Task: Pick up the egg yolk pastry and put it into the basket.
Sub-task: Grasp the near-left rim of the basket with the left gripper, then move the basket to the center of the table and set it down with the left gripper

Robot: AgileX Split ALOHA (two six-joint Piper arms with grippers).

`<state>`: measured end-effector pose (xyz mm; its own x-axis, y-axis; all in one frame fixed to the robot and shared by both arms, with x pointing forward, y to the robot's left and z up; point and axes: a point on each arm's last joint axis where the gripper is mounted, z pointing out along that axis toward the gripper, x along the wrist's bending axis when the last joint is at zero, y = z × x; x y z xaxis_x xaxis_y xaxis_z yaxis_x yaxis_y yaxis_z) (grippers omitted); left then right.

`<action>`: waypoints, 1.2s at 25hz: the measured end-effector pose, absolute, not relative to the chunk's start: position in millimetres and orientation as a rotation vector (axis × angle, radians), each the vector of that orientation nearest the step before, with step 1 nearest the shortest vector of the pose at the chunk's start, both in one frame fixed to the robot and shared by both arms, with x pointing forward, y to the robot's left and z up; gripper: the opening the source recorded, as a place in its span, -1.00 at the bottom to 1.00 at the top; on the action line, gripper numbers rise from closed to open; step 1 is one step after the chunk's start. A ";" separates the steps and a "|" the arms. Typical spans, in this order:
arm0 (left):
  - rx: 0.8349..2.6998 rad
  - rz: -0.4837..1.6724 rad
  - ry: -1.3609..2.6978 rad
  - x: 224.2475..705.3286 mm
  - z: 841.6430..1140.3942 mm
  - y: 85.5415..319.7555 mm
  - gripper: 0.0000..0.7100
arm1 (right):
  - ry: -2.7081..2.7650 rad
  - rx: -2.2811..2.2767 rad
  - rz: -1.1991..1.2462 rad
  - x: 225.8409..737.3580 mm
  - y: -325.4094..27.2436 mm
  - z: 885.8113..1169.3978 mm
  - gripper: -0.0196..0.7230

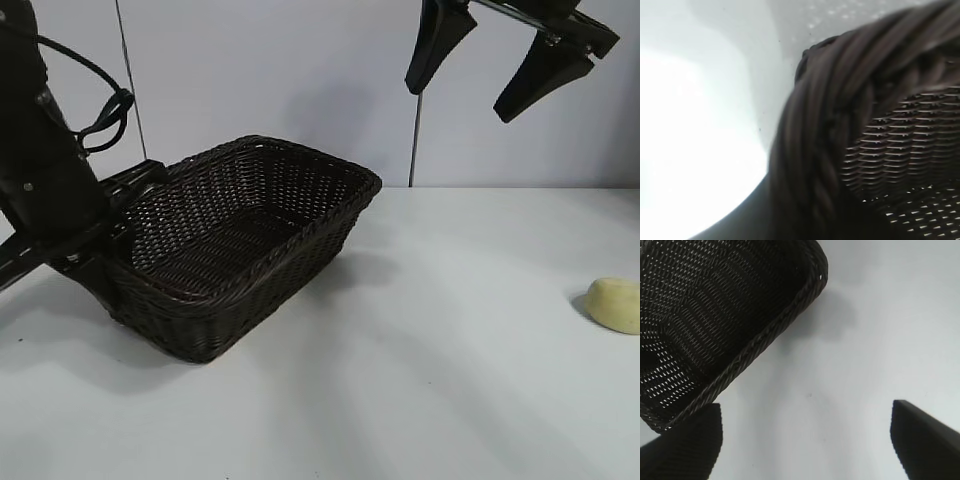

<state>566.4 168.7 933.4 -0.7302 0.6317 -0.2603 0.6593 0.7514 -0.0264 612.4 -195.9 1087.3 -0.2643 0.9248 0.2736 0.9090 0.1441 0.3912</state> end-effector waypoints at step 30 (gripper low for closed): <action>1.608 -0.370 2.222 582.9 993.4 183.2 -0.72 | 2.351 1.885 0.764 612.4 -195.9 1087.3 0.81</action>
